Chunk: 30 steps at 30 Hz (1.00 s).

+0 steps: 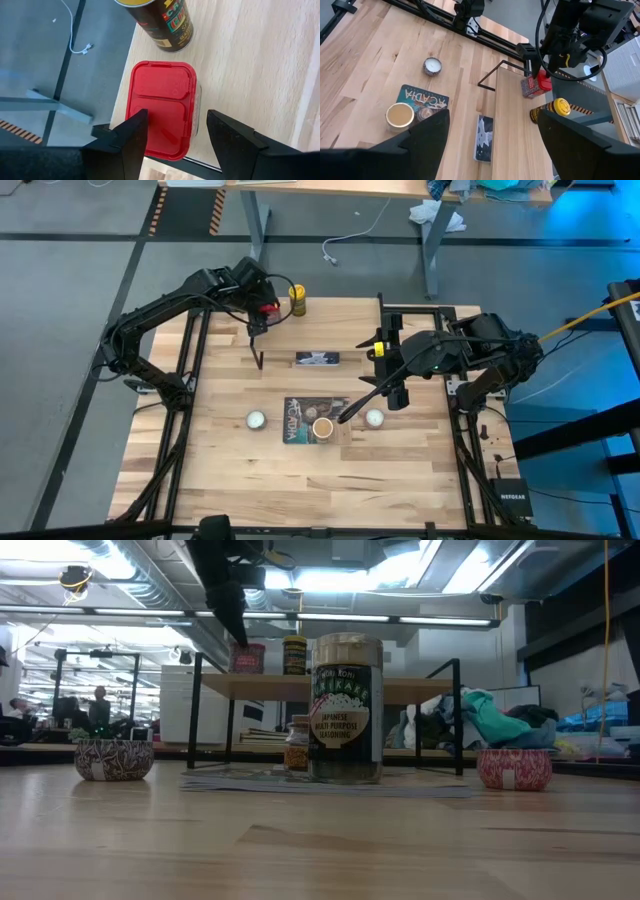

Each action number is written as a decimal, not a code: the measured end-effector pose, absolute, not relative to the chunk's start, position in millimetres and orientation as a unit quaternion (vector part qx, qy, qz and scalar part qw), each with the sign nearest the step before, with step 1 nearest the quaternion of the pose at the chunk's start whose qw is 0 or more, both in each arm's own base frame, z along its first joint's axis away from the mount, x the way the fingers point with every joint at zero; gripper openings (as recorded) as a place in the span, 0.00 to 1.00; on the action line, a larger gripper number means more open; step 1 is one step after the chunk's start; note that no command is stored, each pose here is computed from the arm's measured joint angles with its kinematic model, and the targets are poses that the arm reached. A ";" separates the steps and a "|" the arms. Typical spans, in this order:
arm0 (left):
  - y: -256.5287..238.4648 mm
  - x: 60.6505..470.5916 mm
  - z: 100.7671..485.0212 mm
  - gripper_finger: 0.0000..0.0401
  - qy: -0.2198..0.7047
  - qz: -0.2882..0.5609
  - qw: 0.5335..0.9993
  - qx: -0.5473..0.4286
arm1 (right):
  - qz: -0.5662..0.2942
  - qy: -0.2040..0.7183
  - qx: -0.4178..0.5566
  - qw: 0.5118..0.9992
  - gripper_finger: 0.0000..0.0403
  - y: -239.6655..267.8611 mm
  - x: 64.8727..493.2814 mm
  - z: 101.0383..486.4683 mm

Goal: Shelf spices
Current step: Remove the red seasoning can from the shelf

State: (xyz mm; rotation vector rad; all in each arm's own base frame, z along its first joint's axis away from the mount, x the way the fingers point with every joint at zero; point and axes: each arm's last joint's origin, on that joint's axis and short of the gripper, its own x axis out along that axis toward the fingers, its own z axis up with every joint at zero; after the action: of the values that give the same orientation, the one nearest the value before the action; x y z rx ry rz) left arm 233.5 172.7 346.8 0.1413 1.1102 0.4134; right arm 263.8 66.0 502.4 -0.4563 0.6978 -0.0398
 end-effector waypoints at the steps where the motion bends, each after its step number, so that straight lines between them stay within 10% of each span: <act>1: 172.7 233.6 346.8 0.49 0.522 0.196 0.828 0.065 | -0.019 0.339 -0.222 0.914 0.76 66.0 263.8 502.4; 30: 131.3 228.2 370.5 0.50 0.502 0.187 0.834 0.131 | -0.017 0.343 -0.215 0.914 0.76 66.1 263.3 501.8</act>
State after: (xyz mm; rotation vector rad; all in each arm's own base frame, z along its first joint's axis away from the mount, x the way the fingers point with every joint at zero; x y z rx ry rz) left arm 228.2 131.3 370.5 0.2770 1.0632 0.3970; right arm 263.3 66.1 501.8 -0.4435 0.7055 -0.0352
